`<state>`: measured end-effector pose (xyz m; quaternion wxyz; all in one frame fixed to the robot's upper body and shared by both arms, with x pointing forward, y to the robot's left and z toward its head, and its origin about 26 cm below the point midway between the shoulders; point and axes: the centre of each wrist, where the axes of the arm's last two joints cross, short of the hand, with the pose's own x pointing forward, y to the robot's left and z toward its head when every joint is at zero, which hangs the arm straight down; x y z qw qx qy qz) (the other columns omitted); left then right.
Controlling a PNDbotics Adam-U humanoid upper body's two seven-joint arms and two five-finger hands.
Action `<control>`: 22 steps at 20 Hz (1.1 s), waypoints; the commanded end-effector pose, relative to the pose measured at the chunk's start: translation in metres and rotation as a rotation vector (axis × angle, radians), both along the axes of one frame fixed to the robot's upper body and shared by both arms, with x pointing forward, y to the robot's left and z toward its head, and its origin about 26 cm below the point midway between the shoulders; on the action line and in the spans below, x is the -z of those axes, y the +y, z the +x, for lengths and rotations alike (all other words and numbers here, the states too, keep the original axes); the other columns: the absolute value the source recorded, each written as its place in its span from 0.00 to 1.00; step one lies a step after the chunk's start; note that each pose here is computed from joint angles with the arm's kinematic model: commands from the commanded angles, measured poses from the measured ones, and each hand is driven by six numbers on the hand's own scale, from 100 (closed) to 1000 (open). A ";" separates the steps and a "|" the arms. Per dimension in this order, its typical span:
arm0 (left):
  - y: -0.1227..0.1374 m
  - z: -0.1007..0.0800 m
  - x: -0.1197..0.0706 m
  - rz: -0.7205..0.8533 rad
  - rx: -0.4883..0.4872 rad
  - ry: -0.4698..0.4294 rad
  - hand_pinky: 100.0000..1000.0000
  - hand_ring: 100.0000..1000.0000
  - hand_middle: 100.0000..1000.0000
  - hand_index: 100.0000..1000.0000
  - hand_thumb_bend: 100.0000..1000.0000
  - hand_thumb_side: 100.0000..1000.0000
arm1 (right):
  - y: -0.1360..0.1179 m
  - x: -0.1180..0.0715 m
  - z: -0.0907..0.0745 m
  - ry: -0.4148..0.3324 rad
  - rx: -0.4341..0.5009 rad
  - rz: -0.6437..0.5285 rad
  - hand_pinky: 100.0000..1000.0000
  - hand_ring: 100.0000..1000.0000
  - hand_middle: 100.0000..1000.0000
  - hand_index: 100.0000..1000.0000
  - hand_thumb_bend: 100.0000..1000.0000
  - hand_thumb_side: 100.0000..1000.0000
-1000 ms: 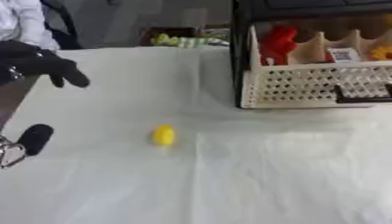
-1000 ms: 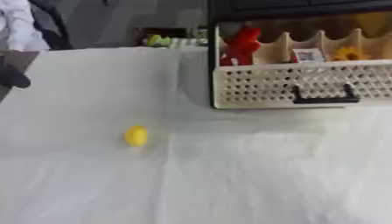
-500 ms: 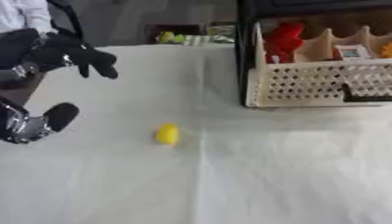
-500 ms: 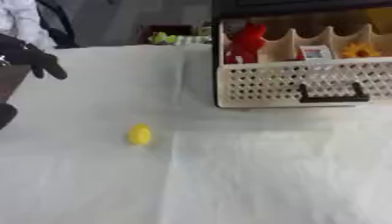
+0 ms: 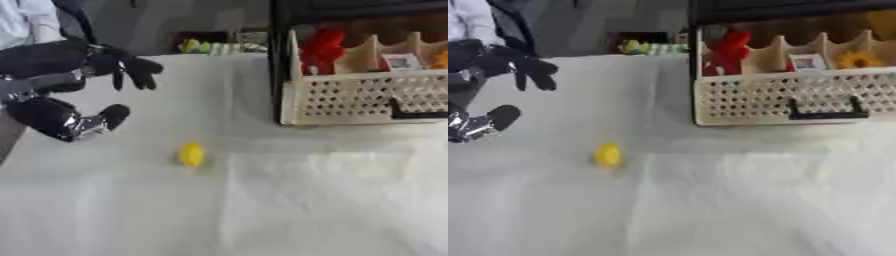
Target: Pick up objects from table and place into drawer.
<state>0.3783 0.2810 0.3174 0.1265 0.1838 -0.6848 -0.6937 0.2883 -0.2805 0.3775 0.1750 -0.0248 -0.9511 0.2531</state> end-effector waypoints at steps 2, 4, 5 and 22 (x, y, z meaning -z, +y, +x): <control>0.004 0.014 -0.001 0.042 -0.034 0.005 0.46 0.67 0.68 1.00 0.00 0.84 | 0.000 -0.009 -0.006 -0.026 -0.003 -0.001 0.38 0.53 0.15 0.50 0.16 1.00; 0.005 0.020 0.003 0.047 -0.043 0.009 0.47 0.68 0.70 1.00 0.00 0.84 | 0.000 -0.009 -0.006 -0.024 -0.001 0.002 0.38 0.53 0.15 0.50 0.17 1.00; 0.005 0.023 0.005 0.053 -0.048 0.011 0.47 0.68 0.71 1.00 0.00 0.85 | -0.001 -0.009 -0.006 -0.023 -0.001 0.003 0.38 0.53 0.15 0.50 0.17 1.00; -0.003 0.023 0.035 0.230 -0.029 0.050 0.55 0.75 0.77 1.00 0.00 1.00 | -0.004 -0.005 -0.005 0.013 0.015 0.021 0.39 0.54 0.14 0.49 0.15 1.00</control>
